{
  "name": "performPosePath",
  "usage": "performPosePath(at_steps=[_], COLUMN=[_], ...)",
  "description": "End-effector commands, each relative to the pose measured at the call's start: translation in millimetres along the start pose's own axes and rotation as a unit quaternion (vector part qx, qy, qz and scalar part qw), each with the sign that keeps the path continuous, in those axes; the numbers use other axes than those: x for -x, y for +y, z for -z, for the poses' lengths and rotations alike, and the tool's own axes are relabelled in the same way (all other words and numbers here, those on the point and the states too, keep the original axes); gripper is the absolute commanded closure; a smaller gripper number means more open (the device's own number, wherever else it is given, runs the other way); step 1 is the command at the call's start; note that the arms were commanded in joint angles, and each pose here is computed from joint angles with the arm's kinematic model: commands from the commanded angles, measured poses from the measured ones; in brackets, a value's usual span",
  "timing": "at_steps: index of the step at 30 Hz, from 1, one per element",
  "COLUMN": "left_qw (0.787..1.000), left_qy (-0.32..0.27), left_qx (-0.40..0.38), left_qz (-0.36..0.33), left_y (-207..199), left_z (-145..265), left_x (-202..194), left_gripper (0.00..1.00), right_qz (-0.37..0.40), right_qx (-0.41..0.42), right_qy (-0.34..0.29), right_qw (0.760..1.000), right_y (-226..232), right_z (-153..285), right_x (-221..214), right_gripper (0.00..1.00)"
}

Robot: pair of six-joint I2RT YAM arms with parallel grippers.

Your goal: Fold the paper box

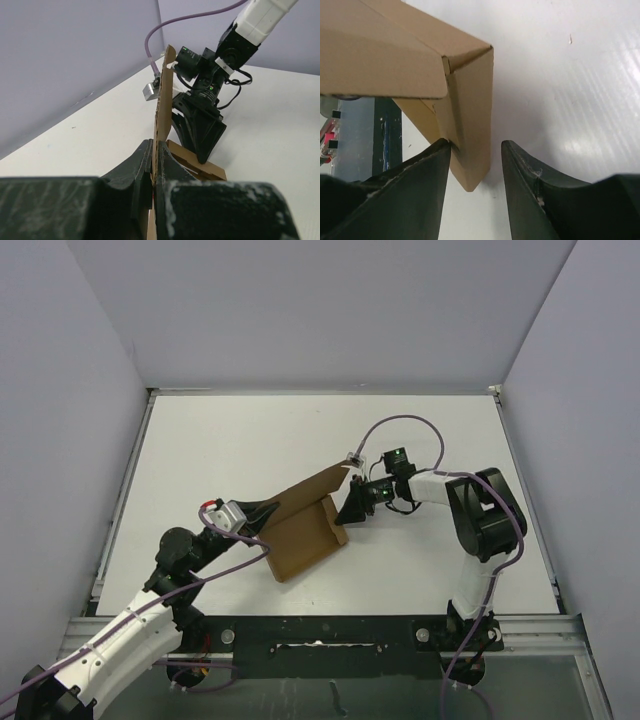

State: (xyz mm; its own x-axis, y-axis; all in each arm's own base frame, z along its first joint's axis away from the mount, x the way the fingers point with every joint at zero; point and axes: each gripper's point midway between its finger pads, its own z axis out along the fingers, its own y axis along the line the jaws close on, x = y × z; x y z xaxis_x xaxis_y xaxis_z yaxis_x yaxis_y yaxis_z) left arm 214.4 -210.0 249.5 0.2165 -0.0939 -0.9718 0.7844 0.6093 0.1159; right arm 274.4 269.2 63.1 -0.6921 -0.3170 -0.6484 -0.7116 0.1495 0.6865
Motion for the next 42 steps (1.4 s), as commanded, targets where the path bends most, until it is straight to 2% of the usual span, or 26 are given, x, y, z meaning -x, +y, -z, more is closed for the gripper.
performPosePath(at_steps=[1, 7, 22, 27, 29, 32, 36, 39, 41, 42], left_qw=[0.999, 0.999, 0.998, 0.998, 0.997, 0.993, 0.976, 0.966, 0.962, 0.961], left_qy=[-0.048, -0.050, -0.043, -0.038, -0.036, -0.036, -0.026, -0.025, -0.020, -0.016], left_qx=[0.012, 0.016, 0.032, 0.035, 0.040, 0.075, 0.135, 0.159, 0.169, 0.172], left_qz=[-0.014, -0.006, 0.029, 0.038, 0.046, 0.085, 0.166, 0.201, 0.213, 0.216], left_y=[4.6, 5.1, 5.7, 5.7, 7.0, 15.9, 27.6, 31.0, 32.4, 32.6], left_z=[-1.3, -0.1, 6.6, 7.7, 7.9, 10.0, 18.7, 25.0, 27.7, 28.3], left_x=[31.5, 30.9, 16.1, 11.7, 10.3, 7.7, -8.1, -18.1, -25.0, -27.5], left_gripper=[1.00, 1.00, 1.00, 1.00, 1.00, 1.00, 1.00, 0.99, 0.88, 0.85], right_qz=[0.078, 0.090, 0.130, 0.154, 0.159, 0.165, 0.163, 0.157, 0.156, 0.151], right_qx=[-0.030, -0.083, -0.149, -0.170, -0.188, -0.235, -0.276, -0.296, -0.314, -0.316], right_qy=[-0.052, -0.066, -0.057, -0.049, -0.037, -0.015, 0.013, 0.038, 0.054, 0.063], right_qw=[0.995, 0.990, 0.979, 0.972, 0.968, 0.958, 0.947, 0.941, 0.935, 0.935], right_y=[8.4, -3.0, -16.0, -17.1, -20.8, -30.7, -37.3, -40.9, -46.4, -48.5], right_z=[0.7, 0.3, -17.3, -19.0, -17.7, -11.0, 0.9, 5.4, 6.7, 6.4], right_x=[29.4, 34.1, 38.8, 41.6, 39.9, 44.8, 48.9, 45.2, 43.2, 39.8], right_gripper=[0.57, 0.63, 0.66, 0.71, 0.79, 0.93, 0.99, 1.00, 1.00, 1.00])
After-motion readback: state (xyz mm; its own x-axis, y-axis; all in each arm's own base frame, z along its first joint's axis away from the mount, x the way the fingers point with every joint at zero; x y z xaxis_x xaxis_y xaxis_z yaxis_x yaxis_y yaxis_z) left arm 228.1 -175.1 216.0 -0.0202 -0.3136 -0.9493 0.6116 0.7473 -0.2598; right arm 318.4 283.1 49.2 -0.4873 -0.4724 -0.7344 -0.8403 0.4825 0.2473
